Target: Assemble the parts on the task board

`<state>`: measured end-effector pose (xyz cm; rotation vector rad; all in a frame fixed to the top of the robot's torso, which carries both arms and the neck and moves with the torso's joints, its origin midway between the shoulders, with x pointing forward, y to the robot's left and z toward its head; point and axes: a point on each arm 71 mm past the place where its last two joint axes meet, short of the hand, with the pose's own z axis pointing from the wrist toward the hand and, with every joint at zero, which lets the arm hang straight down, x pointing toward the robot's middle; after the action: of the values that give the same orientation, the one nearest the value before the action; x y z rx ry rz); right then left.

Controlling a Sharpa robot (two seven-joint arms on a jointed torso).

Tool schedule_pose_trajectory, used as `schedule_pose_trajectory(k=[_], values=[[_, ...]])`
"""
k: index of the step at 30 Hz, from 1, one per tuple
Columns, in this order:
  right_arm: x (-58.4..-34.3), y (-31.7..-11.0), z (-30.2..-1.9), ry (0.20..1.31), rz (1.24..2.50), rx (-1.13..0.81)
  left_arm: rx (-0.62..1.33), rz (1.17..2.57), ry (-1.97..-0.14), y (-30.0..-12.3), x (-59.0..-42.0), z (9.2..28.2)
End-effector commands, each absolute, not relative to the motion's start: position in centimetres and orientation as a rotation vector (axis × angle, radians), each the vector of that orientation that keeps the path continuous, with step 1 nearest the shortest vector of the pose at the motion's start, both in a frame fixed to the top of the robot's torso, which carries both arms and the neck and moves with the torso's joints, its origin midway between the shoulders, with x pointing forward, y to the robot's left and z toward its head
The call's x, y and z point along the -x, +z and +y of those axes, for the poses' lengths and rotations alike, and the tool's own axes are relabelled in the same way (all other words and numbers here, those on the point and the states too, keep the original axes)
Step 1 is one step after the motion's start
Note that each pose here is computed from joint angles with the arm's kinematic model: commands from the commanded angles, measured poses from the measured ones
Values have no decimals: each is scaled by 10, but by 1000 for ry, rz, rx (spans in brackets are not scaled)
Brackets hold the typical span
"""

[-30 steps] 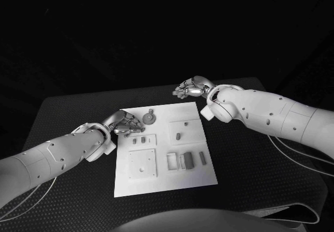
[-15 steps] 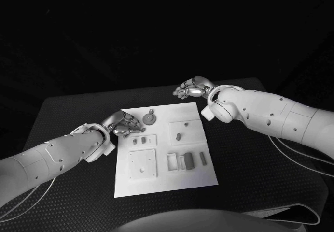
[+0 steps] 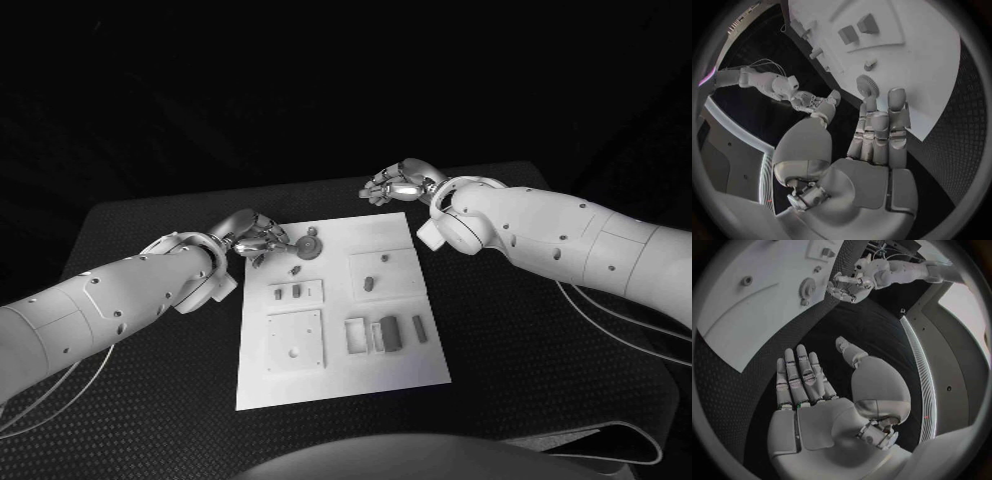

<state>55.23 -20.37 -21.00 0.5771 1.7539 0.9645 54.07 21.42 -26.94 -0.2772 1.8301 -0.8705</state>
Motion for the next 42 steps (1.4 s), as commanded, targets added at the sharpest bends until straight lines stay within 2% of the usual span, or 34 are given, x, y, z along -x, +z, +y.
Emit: schedule_pose_trajectory(k=[1,5,14,18,30,42], values=[[-552,-210,-202,976,1760,-568,192,1999,-714,-269,-542,208],[-552,-210,-202,977,1760,-567,54,2097,-536,-258,-545,199],[-552,-210,-200,979,1761,-566,-63,2101,-288,-240,-549,178],[-552,-210,-199,979,1761,-566,-105,2108,-220,-240,-548,168],[-552,-210,-197,984,1762,-563,-115,2086,-203,-240,-549,146],[-552,-210,-196,985,1762,-563,-186,2144,-165,-248,-548,143]])
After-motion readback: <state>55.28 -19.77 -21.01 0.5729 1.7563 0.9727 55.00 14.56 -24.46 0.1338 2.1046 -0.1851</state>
